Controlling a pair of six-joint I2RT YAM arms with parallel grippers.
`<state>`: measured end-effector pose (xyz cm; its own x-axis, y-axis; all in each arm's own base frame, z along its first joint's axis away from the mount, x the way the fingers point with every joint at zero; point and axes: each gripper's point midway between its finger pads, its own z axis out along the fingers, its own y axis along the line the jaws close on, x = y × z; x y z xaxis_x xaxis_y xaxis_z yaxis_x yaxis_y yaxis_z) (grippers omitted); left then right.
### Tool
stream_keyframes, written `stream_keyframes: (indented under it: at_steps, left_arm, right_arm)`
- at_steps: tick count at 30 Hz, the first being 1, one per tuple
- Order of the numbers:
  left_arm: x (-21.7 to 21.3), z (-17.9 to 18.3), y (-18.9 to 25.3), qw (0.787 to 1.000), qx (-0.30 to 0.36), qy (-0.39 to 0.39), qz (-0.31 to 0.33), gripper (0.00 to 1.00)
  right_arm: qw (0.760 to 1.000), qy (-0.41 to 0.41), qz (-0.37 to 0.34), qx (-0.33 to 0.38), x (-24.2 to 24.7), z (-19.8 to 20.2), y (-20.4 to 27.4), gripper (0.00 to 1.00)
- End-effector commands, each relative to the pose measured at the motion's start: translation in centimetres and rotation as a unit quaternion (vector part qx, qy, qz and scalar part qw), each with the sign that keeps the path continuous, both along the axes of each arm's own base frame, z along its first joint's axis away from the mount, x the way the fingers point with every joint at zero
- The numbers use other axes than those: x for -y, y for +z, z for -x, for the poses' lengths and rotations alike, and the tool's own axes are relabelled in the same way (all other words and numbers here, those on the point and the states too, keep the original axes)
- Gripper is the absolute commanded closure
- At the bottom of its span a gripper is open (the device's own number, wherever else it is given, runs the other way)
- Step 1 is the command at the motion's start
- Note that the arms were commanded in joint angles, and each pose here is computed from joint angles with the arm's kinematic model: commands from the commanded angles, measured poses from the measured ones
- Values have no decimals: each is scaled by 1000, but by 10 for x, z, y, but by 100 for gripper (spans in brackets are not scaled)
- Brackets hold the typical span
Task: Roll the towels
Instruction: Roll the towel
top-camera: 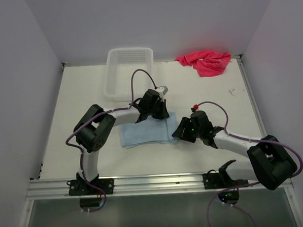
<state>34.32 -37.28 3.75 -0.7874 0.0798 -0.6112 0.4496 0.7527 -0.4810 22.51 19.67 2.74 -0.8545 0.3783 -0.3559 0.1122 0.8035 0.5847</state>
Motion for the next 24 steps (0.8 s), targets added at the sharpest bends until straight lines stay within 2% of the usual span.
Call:
stream_keyframes:
  at_steps: [1,7,10,13,14,15,17,19,24]
  left_arm:
    - [-2,-12,22,999,38,4,11,100]
    - [-4,-12,19,999,39,4,5,100]
    - [-5,-12,17,999,38,4,2,100]
    - [-5,-10,15,999,35,4,0,100]
    - [-5,-11,15,999,35,4,0,100]
    - [-5,-11,15,999,36,3,-1,100]
    - [-7,-13,17,999,38,8,-6,98]
    - [-8,-13,18,999,40,9,-9,95]
    - [-10,-18,22,999,42,14,-20,80]
  right_arm:
    - [999,8,-23,20,-10,-9,2,45]
    - [999,15,-26,19,-12,-10,-5,46]
    - [999,17,-28,15,-13,-8,-11,52]
    - [999,19,-25,12,-10,-3,-17,68]
    - [999,22,-18,17,-8,-3,-19,81]
    - [1000,28,-2,12,-5,1,-22,86]
    - [997,44,48,46,0,-3,-16,95]
    - [994,53,90,41,10,3,-19,100]
    - [985,52,152,56,29,2,-12,100]
